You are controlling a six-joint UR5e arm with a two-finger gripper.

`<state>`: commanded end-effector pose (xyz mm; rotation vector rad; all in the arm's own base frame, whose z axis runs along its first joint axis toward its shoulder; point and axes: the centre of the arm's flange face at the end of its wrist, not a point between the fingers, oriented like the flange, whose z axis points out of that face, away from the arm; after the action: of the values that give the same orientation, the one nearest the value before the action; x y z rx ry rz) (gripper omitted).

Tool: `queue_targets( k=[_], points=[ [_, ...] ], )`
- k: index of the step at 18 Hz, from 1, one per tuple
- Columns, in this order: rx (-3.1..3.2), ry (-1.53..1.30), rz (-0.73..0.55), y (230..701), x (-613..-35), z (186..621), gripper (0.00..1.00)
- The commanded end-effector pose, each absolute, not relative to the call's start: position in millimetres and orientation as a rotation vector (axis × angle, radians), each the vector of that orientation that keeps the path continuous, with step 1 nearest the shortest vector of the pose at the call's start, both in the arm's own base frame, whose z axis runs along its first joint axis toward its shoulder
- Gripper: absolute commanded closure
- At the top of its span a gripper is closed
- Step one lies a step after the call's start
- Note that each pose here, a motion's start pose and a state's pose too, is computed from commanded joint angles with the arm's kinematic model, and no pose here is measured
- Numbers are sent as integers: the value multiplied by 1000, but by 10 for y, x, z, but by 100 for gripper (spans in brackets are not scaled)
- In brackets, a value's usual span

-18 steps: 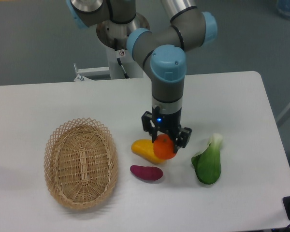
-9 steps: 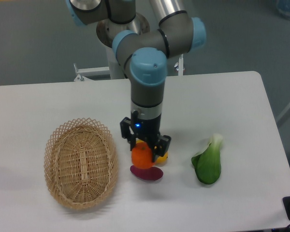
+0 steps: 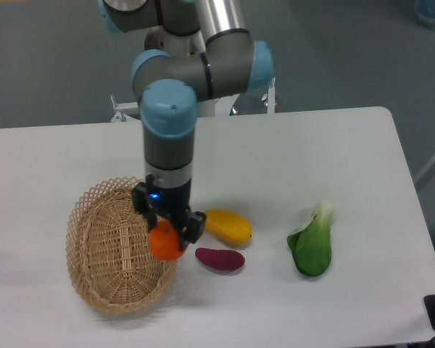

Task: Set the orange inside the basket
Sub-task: 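Carry the held orange over the mango toward the wicker basket, then lower the orange into the basket and open the gripper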

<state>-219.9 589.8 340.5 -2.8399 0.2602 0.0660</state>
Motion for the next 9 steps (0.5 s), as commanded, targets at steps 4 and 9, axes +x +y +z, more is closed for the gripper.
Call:
queue_targets(
  k=[4, 9],
  points=[
    [-2865, 333, 24, 5995, -1885, 3224, 51],
    [-2927, 406, -53, 6039, -1562, 2789, 47]
  ],
)
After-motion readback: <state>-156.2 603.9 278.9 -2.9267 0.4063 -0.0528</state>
